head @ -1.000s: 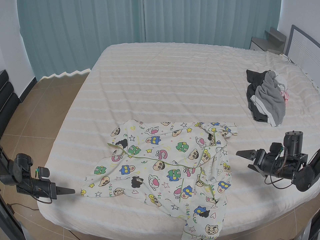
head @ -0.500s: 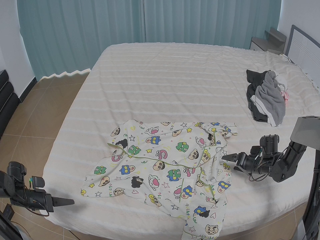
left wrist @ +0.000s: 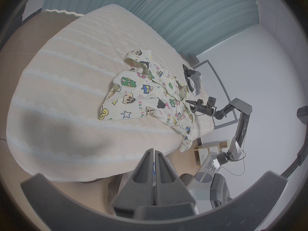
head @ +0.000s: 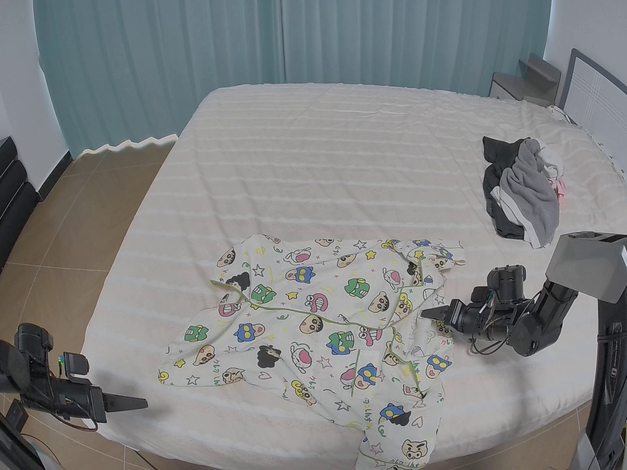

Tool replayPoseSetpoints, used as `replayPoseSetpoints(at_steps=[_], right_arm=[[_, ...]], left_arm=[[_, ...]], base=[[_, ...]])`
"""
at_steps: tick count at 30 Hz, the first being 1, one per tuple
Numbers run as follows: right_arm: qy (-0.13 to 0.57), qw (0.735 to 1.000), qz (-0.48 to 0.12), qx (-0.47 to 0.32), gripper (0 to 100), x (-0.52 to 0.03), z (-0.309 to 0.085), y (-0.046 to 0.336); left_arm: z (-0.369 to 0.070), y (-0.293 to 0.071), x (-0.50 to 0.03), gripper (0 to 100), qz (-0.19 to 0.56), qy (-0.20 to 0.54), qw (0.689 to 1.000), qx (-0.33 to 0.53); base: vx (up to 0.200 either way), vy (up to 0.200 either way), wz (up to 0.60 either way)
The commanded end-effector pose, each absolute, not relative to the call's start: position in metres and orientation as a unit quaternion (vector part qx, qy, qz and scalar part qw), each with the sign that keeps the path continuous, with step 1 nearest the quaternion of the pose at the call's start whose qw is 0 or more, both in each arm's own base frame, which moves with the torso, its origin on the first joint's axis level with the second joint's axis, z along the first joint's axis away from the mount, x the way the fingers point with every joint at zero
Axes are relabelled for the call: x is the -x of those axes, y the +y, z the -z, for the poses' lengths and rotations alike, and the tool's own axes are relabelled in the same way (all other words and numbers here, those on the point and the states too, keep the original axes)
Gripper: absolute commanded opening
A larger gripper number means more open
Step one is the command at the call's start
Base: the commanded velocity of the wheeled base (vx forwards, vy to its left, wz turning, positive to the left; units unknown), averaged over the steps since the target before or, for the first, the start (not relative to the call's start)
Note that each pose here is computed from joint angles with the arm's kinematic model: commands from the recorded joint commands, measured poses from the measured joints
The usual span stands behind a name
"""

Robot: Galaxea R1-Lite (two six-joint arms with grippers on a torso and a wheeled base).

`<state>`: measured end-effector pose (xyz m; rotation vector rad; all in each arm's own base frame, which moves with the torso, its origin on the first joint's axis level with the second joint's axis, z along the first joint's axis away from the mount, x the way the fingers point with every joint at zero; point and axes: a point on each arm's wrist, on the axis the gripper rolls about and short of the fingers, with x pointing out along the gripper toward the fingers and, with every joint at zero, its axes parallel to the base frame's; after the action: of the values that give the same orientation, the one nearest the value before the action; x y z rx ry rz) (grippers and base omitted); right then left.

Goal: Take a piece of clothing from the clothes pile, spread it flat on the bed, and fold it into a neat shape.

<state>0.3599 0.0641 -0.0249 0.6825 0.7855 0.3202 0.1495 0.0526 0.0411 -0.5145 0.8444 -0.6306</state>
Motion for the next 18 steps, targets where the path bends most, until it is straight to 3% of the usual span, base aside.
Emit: replayPoseSetpoints(at_steps=[1, 18], right_arm=[[0.371, 0.856, -0.140, -0.330, 0, -0.359, 0.024, 0.055], [0.349, 0.856, -0.087, -0.370, 0, -0.345, 0.005, 0.015]], left_arm=[[-0.037, 0.053, -0.149, 0, 0.297, 0.407, 0.827, 0.251], [-0.034, 0.054, -0.147, 0, 0.292, 0.411, 0.824, 0.259]], base=[[0.000, 0.000, 0.00], [0.000, 0.000, 0.00]])
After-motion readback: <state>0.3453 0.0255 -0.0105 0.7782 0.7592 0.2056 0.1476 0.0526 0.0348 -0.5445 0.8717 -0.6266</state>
